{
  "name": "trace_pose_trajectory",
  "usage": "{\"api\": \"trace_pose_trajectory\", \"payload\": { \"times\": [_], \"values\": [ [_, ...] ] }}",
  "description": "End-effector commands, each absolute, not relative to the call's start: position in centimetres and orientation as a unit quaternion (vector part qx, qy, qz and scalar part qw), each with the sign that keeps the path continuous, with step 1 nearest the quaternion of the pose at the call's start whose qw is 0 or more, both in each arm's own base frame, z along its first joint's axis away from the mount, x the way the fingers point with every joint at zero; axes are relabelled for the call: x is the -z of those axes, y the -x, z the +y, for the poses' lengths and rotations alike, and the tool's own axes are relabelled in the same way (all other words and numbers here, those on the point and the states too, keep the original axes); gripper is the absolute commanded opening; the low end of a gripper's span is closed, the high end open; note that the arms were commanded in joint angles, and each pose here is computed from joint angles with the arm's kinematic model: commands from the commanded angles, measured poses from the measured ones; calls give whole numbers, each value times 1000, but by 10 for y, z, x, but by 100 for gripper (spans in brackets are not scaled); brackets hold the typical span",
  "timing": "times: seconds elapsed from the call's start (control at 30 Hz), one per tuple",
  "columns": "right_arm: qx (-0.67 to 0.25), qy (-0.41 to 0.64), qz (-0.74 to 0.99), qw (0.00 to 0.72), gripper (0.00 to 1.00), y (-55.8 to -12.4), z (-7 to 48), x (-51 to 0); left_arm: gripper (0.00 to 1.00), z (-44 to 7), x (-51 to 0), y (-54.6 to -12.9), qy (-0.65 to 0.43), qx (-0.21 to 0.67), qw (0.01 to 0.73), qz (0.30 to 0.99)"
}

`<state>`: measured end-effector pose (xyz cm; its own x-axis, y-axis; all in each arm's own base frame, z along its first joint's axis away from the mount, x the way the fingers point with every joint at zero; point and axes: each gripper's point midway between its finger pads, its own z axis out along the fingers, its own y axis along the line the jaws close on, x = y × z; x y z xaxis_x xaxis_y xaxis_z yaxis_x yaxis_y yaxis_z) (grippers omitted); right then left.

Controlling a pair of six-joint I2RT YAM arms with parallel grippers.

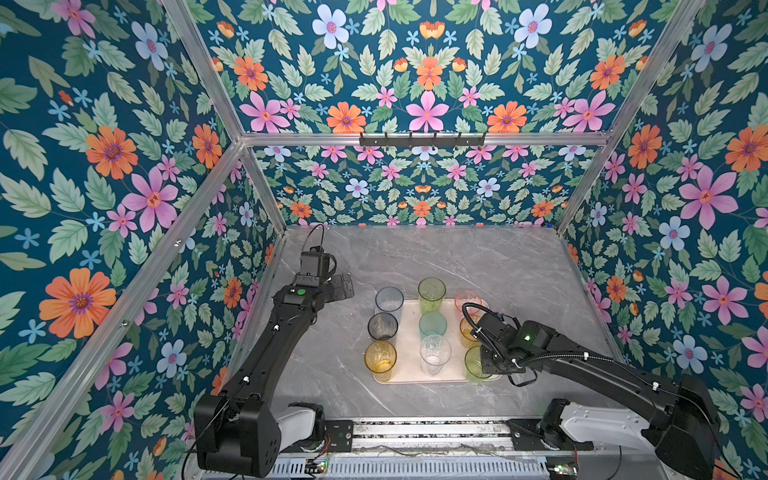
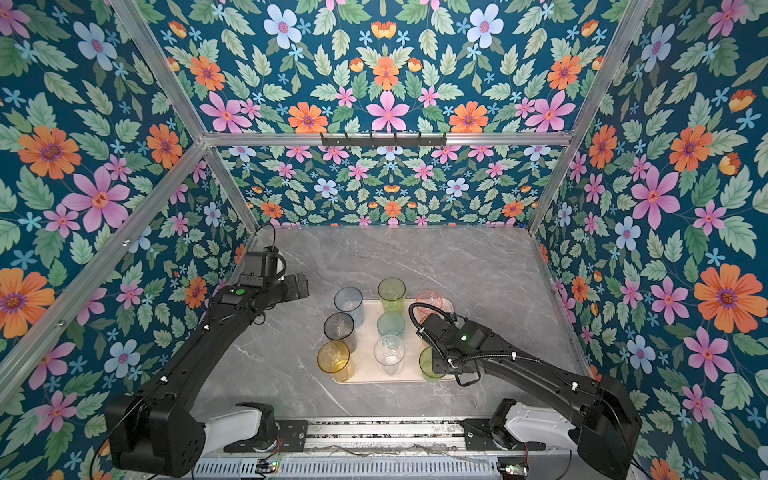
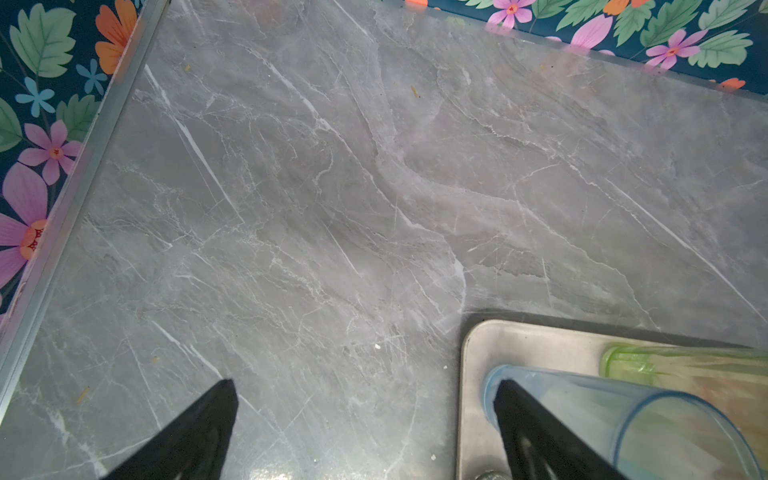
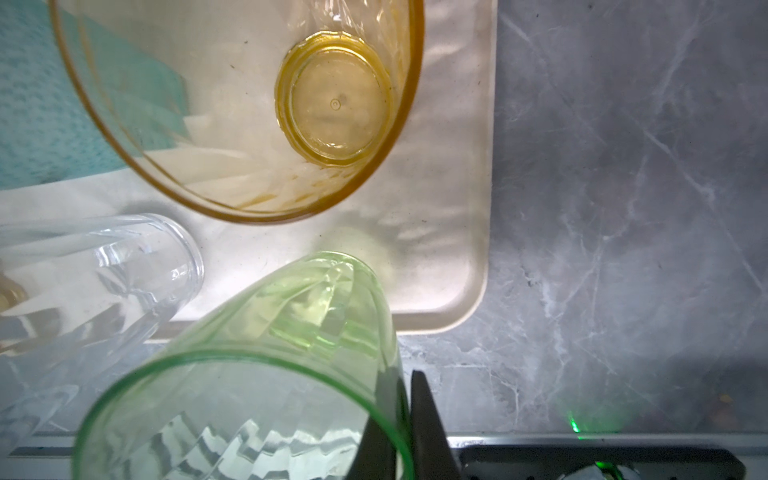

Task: Place the glasses into the tray
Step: 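Lower the green glass onto the tray's near corner beside the amber-yellow glass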

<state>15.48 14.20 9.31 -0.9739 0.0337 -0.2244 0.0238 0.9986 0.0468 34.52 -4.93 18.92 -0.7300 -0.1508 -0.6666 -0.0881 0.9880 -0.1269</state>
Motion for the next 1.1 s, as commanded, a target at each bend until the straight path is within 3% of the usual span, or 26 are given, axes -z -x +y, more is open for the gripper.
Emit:
{"api": "trace_pose_trajectory", "payload": {
  "times": [0.0, 1.07],
  "values": [
    [-10, -29, 992, 120, 0, -158, 138, -94, 99, -49, -193, -346, 65, 45, 368, 926],
    [1, -34, 992, 122, 0, -169, 140, -85, 99, -51, -191, -346, 63, 47, 365, 928]
  ]
}}
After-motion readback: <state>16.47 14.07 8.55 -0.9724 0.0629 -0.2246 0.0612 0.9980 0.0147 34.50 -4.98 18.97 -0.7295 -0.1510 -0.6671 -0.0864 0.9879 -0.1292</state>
